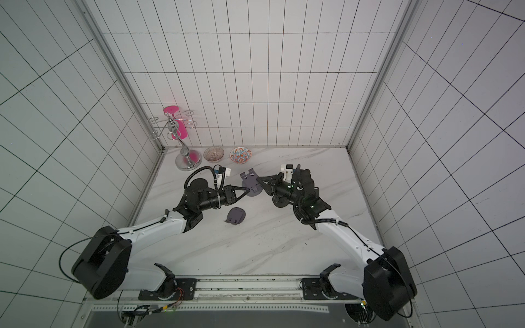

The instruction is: Open the phone stand

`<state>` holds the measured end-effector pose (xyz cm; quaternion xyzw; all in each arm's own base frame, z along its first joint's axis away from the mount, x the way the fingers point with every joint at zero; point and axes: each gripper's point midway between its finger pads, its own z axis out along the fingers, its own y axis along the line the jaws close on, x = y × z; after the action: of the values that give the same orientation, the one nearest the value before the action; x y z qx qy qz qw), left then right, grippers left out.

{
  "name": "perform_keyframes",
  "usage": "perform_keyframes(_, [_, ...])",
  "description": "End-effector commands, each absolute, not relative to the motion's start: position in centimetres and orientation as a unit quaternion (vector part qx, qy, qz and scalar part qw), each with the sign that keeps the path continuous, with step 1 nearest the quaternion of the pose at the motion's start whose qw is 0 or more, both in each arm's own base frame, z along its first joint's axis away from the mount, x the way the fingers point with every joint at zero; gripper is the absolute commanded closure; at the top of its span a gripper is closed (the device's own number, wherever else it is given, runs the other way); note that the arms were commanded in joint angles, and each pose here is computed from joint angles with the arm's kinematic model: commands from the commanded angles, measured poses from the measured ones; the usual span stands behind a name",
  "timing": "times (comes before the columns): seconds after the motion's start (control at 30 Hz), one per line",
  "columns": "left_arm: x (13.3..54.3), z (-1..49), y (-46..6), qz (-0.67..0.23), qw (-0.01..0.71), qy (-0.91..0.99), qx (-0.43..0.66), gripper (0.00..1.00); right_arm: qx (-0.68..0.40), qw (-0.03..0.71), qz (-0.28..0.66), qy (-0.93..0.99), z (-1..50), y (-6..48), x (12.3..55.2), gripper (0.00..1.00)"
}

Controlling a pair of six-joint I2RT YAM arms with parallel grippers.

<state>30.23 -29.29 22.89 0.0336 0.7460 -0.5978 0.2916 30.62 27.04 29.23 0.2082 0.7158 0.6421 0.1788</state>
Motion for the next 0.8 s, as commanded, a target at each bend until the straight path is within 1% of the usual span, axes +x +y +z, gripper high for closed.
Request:
perform_keyframes(0.0, [34.2, 18.0, -25.0, -0.533, 0.299, 0.786, -0.098, 1.00, 0.090, 0.217, 0.736, 0.635, 39.7, 26.8, 26.7, 1.00])
perform_keyframes(0.07, [34.2, 18.9, -25.2, -0.540, 0.304, 0.780, -0.088, 1.00, 0.088, 0.218, 0.736, 0.634, 39.9, 26.8, 26.6, 1.00])
perform_keyframes(0.2, [34.3, 19.9, -25.3, -0.539, 0.311, 0.779, -0.078, 0.84, 0.086, 0.219, 0.736, 0.634, 40.1, 26.8, 26.6, 1.00])
perform_keyframes(0.27, [34.3, 20.2, -25.4, -0.539, 0.313, 0.778, -0.075, 0.72, 0.084, 0.218, 0.735, 0.637, 40.0, 26.9, 26.6, 1.00])
perform_keyframes(0.37, [34.2, 20.8, -25.6, -0.545, 0.314, 0.775, -0.067, 0.65, 0.091, 0.220, 0.731, 0.640, 39.6, 26.7, 26.6, 1.00])
perform_keyframes(0.67, [34.3, 22.4, -26.0, -0.556, 0.327, 0.763, -0.045, 0.63, 0.099, 0.206, 0.724, 0.651, 38.5, 26.9, 26.9, 1.00])
perform_keyframes(0.77, [34.4, 23.4, -26.2, -0.561, 0.336, 0.756, -0.030, 0.63, 0.108, 0.191, 0.732, 0.645, 38.0, 27.1, 27.1, 1.00])
